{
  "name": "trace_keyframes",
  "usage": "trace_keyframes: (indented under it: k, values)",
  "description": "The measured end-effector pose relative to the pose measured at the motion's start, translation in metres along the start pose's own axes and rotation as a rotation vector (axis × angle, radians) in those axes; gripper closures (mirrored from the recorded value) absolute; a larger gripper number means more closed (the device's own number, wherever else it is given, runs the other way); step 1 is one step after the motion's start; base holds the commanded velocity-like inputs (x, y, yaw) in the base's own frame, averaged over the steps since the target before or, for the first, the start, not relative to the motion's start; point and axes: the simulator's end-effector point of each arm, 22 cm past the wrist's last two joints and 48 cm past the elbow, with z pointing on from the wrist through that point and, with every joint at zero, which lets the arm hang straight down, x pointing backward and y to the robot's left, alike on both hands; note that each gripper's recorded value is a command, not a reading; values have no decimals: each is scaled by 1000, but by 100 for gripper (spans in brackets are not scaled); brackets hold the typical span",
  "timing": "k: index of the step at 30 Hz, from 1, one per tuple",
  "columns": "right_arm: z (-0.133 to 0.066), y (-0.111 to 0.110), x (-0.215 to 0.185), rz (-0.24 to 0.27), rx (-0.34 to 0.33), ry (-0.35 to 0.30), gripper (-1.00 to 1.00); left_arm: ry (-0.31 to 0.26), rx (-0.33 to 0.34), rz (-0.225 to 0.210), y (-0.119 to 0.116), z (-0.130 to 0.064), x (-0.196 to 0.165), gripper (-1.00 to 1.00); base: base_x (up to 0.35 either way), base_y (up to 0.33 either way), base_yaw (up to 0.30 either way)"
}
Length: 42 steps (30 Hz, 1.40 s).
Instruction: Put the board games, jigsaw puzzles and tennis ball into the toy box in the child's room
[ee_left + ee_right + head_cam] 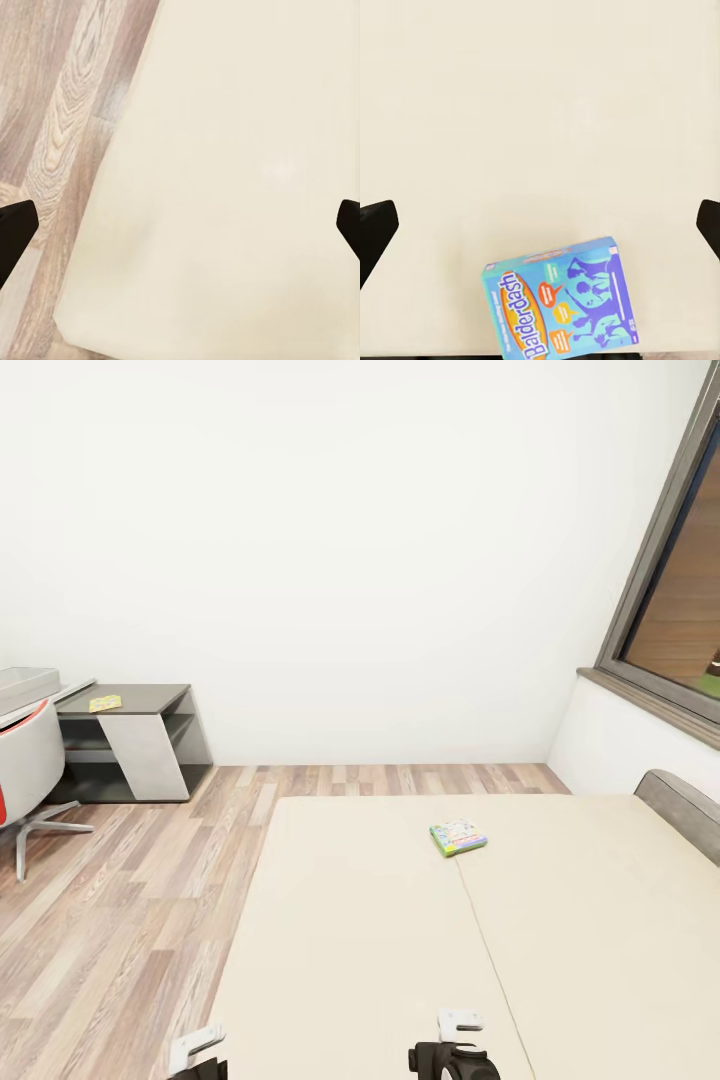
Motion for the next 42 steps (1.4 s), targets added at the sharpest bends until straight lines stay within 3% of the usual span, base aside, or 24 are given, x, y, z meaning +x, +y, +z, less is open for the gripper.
trace_keyframes:
  k: [25, 31, 35, 42]
  values:
    - [0, -1, -3, 4, 2, -11, -100, 5, -1, -5, 2, 0, -1, -100, 0, 0, 0]
    - [0, -2, -8, 15, 3, -33, -100, 65, 2, -4, 2, -1, 1, -100, 0, 0, 0]
    - [0, -4, -8, 19, 5, -38, -100, 103, 45, -2, -13, -7, -31, -100, 0, 0, 0]
    - [0, -6, -8, 21, 7, -36, -100, 116, 149, -3, -43, -31, -86, -100, 0, 0, 0]
